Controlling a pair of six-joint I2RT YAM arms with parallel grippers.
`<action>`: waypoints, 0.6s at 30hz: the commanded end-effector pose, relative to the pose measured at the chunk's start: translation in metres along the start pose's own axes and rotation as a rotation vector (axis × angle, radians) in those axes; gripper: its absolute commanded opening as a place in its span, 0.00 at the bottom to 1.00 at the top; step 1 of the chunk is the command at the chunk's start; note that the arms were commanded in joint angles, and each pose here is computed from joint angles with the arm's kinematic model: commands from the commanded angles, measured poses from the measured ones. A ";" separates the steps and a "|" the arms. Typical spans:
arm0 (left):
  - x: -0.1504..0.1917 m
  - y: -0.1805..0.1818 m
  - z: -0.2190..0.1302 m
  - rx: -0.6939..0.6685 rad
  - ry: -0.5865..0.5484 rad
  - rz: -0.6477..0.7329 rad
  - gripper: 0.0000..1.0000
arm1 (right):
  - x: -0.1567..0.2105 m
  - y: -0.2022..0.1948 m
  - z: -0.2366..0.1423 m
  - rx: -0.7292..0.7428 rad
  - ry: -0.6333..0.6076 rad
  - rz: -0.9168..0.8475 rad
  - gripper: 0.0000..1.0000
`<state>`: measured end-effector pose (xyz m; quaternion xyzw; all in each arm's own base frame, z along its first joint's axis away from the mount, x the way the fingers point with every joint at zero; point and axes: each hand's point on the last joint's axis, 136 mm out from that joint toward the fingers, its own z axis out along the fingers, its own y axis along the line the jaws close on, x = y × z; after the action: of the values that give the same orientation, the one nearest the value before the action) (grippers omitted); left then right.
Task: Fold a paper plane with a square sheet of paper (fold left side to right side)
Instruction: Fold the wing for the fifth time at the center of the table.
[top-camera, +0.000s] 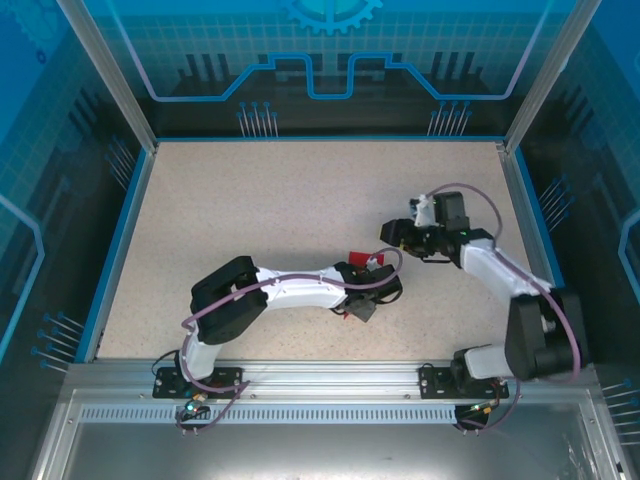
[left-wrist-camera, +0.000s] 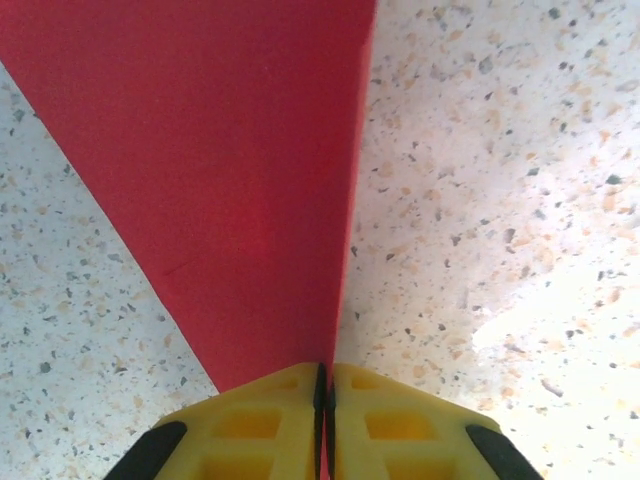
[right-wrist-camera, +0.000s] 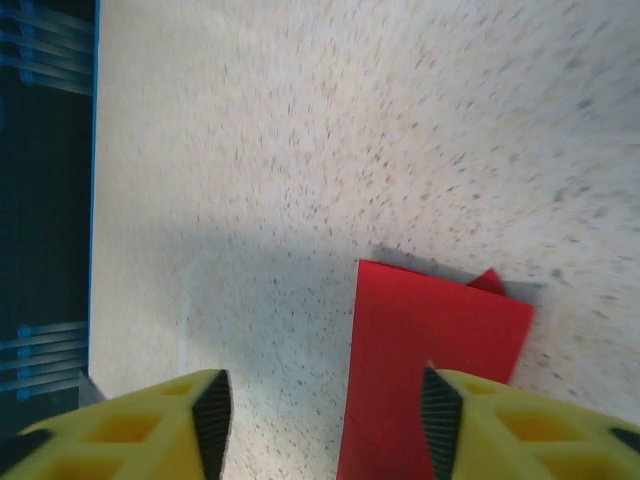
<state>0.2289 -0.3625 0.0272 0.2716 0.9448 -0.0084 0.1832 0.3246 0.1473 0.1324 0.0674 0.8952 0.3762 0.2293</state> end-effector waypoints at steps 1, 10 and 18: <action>-0.016 -0.007 -0.021 0.112 -0.039 -0.083 0.11 | -0.004 -0.017 -0.022 0.063 -0.114 -0.007 0.66; -0.023 -0.016 -0.025 0.357 -0.039 -0.226 0.11 | 0.026 -0.036 -0.027 0.086 -0.070 -0.042 0.73; -0.025 -0.014 -0.019 0.468 -0.035 -0.317 0.09 | 0.049 -0.045 -0.013 0.084 -0.004 -0.057 0.73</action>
<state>0.2359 -0.3744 0.0366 0.1732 0.9549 -0.2005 0.1341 0.2826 0.1158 0.0965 0.0742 0.9101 0.3275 0.2428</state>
